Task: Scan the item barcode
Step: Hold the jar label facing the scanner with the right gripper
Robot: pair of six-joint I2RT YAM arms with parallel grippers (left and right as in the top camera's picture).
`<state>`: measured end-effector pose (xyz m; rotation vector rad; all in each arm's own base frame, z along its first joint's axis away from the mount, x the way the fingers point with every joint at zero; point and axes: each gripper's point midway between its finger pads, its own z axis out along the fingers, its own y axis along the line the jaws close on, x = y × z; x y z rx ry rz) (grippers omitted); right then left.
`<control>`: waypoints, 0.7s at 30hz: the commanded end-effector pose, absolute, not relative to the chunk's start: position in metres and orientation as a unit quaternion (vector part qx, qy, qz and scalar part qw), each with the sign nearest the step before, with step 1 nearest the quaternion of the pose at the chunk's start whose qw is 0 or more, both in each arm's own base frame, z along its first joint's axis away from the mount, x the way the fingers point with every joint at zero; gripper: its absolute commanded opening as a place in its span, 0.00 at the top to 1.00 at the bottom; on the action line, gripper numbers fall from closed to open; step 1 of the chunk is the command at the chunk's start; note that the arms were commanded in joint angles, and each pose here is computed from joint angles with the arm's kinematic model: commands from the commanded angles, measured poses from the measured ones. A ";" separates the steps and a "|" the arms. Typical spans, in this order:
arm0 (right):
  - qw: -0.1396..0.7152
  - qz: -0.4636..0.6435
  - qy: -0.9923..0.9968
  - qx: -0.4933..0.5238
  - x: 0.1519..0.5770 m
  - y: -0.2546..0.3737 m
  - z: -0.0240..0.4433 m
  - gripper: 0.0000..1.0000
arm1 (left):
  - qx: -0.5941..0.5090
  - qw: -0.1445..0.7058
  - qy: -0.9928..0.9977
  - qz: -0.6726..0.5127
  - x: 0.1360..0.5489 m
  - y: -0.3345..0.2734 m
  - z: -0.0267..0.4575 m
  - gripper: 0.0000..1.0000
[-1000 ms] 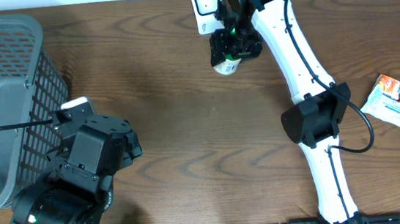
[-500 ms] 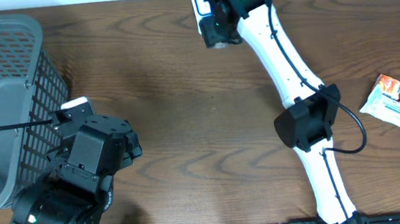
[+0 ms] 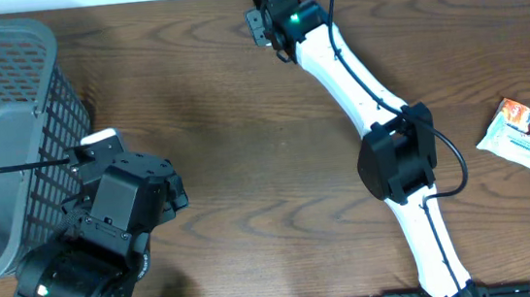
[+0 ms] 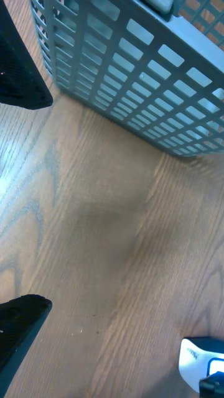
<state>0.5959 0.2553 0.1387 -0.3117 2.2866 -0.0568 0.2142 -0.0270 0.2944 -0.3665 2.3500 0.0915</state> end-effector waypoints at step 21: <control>0.587 -0.068 0.799 -0.112 0.668 0.244 0.164 0.51 | -0.145 0.377 0.914 0.043 0.214 -0.023 0.297 0.05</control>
